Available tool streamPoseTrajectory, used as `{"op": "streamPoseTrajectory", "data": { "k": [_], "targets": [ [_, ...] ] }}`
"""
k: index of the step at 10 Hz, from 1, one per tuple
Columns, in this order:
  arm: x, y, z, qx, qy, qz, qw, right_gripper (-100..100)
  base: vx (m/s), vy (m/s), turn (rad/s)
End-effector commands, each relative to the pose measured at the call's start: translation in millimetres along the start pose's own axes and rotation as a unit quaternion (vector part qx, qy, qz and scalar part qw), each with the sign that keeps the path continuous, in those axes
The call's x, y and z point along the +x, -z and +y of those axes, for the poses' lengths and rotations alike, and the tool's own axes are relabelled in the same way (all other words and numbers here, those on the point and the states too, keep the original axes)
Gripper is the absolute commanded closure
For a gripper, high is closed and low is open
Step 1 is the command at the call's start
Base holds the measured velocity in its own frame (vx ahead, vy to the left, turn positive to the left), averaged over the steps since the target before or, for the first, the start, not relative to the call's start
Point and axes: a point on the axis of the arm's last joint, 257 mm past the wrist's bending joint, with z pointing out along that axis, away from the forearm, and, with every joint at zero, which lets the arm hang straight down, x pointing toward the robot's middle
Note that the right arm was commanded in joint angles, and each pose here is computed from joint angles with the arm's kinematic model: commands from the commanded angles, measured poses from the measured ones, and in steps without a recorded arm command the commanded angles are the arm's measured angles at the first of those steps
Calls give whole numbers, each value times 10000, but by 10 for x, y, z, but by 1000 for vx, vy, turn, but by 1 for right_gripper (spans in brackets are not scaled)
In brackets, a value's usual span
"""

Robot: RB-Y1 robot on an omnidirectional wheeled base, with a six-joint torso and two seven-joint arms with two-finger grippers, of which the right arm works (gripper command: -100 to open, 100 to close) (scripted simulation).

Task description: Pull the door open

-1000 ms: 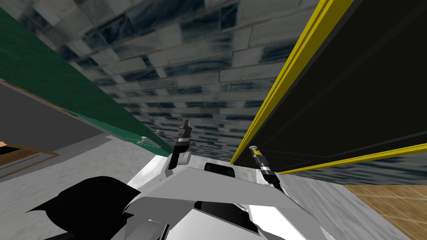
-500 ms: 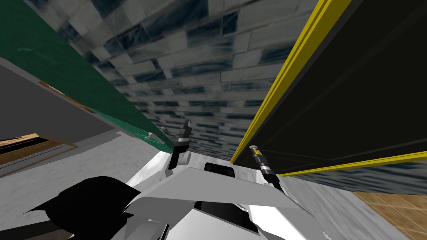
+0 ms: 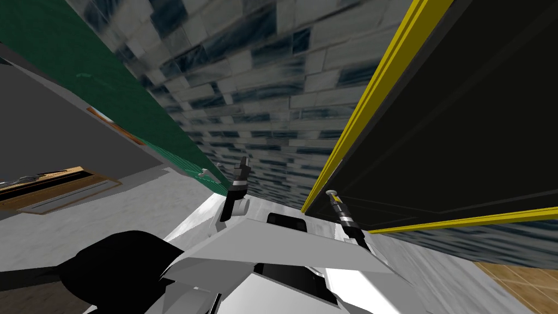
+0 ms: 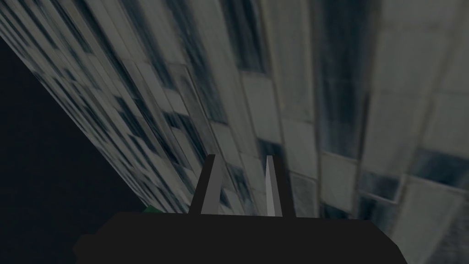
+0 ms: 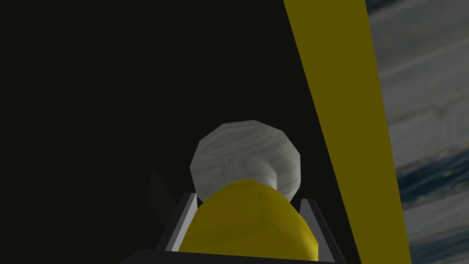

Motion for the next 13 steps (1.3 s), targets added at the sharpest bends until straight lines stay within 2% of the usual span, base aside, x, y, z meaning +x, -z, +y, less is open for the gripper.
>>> {"op": "streamPoseTrajectory", "data": {
  "k": [1,4,6,7,9,10,12,13],
  "targets": [
    [-7,-2,-12,36,-250,-26,9997,100,-39,-18,53],
    [-23,-16,-29,88,-648,-75,9978,100,-50,-27,81],
    [-40,-31,-49,142,-1026,-130,9945,100,-43,-20,80],
    [-40,-31,-49,142,-1088,-131,9939,100,-43,-25,41],
    [-56,-45,-69,192,-1462,-189,9889,100,-51,-26,81],
    [-56,-45,-69,191,-1526,-190,9879,100,-35,-24,43],
    [-73,-59,-90,241,-1904,-255,9811,100,-47,-25,83],
    [-73,-59,-90,239,-1987,-258,9794,100,-36,-17,47]
  ]
}}
